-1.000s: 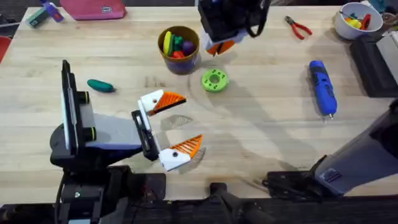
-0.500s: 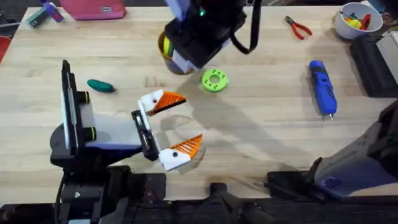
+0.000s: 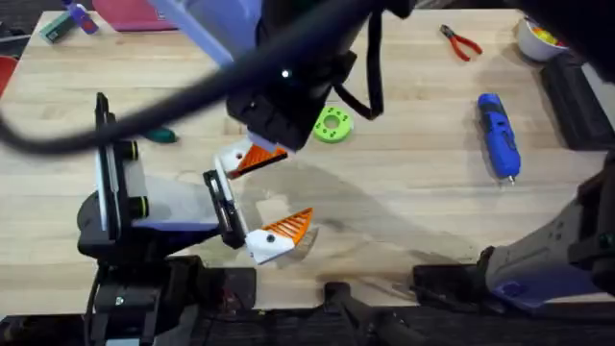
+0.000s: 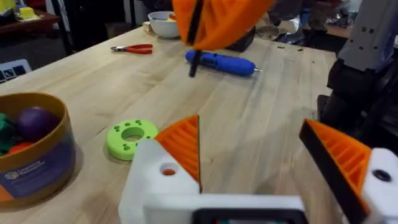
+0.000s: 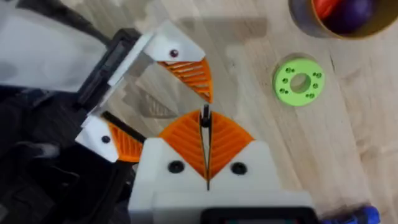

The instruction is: Pick up the gripper from the table and insert it into the empty holder that is missing its gripper. Then pick up a screw, insert it into the mounting hole, and use the screwdriver to tighten it. Finally, clean up the table by picking up the vegetable and placing it into the bucket.

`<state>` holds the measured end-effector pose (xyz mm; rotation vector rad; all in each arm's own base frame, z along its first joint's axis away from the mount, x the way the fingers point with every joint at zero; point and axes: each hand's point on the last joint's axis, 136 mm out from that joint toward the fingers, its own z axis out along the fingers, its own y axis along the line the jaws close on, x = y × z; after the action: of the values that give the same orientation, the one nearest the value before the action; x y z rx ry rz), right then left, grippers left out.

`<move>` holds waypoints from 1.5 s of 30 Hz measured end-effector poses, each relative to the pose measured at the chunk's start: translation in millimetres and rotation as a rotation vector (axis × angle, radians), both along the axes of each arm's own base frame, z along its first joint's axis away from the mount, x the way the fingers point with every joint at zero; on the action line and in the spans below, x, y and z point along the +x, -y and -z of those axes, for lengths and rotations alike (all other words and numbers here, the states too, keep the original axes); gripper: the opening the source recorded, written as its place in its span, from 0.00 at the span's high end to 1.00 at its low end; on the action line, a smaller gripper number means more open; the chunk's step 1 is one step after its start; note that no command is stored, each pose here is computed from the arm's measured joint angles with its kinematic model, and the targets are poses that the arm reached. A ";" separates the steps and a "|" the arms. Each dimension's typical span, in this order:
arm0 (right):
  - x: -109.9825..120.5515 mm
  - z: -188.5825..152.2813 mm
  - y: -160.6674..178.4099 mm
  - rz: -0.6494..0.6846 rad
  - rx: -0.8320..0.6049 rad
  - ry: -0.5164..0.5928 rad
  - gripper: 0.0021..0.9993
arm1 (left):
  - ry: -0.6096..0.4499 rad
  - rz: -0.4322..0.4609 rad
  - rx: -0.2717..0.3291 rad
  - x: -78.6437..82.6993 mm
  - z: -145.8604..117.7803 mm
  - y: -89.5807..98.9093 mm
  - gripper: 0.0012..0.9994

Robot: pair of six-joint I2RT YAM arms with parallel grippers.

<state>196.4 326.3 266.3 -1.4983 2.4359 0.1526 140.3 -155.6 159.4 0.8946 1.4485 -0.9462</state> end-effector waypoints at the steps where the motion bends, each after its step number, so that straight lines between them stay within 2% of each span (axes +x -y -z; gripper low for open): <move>1: -3.2 -1.5 -1.5 -0.020 0.000 0.004 1.00 | 0.000 0.000 0.000 0.0 0.0 0.0 0.01; 7: -15.2 -15.6 -12.4 -0.108 0.031 0.038 1.00 | 0.000 0.000 0.000 0.0 0.0 0.0 0.01; 17: -13.4 -24.3 -17.3 -0.161 0.054 0.074 1.00 | 0.000 0.000 0.000 0.0 0.0 0.0 0.01; 45: -6.5 2.0 -40.0 -0.284 0.001 0.089 1.00 | 0.000 0.000 0.000 0.0 0.0 0.0 0.01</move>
<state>189.9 366.3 264.4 -1.8046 2.1446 0.1405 140.3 -155.6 159.4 0.8946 1.4485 -0.9462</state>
